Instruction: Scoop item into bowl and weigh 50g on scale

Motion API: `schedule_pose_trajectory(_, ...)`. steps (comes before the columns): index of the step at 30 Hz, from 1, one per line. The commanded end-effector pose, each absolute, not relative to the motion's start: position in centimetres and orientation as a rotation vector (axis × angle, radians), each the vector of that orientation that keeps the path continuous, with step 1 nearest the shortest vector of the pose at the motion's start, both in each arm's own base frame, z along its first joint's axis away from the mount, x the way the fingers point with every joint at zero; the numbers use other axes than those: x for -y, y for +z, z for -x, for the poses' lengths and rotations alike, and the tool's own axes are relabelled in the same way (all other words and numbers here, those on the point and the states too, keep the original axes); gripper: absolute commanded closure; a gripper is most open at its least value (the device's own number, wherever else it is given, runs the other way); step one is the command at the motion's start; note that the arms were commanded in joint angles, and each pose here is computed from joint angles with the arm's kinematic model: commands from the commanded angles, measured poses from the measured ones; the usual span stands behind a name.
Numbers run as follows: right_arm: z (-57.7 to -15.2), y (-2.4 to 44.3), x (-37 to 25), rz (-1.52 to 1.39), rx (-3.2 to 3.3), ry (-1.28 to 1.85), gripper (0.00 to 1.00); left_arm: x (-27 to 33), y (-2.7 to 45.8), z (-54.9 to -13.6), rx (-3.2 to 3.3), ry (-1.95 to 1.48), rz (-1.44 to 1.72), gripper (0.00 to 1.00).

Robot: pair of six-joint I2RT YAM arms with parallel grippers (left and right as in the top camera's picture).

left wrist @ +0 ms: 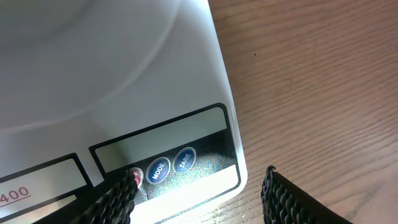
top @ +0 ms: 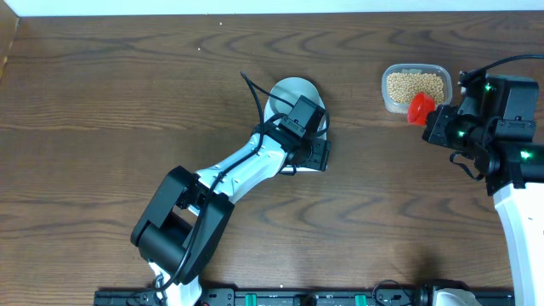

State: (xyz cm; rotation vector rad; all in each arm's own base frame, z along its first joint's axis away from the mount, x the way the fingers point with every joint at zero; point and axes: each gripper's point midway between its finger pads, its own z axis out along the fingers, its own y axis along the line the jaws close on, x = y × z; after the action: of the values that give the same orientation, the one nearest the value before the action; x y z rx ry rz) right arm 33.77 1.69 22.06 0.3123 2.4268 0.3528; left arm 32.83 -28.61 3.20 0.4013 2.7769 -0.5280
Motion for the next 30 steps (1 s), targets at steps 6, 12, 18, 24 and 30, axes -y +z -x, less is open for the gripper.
schedule_pose_trajectory(6, -34.1, 22.7, -1.4, -0.3, -2.41, 0.337, 0.99, 28.4, 3.4, -32.8, -2.761, -0.514, -0.426, 0.33)
schedule_pose_trajectory(12, -34.1, 22.7, -1.4, -0.3, -2.41, 0.337, 0.99, 28.3, 2.8, -32.7, -2.777, -0.505, -0.428, 0.33)
schedule_pose_trajectory(18, -34.1, 22.7, -1.4, -0.3, -2.41, 0.337, 0.99, 28.3, 2.0, -32.5, -2.795, -0.496, -0.429, 0.33)
schedule_pose_trajectory(24, -34.1, 22.7, -1.4, -0.3, -2.411, 0.337, 0.99, 28.2, 1.3, -32.4, -2.813, -0.491, -0.431, 0.33)
schedule_pose_trajectory(30, -34.1, 22.7, -1.4, -0.3, -2.411, 0.337, 0.99, 28.5, 1.2, -32.1, -2.816, -0.49, -0.443, 0.33)
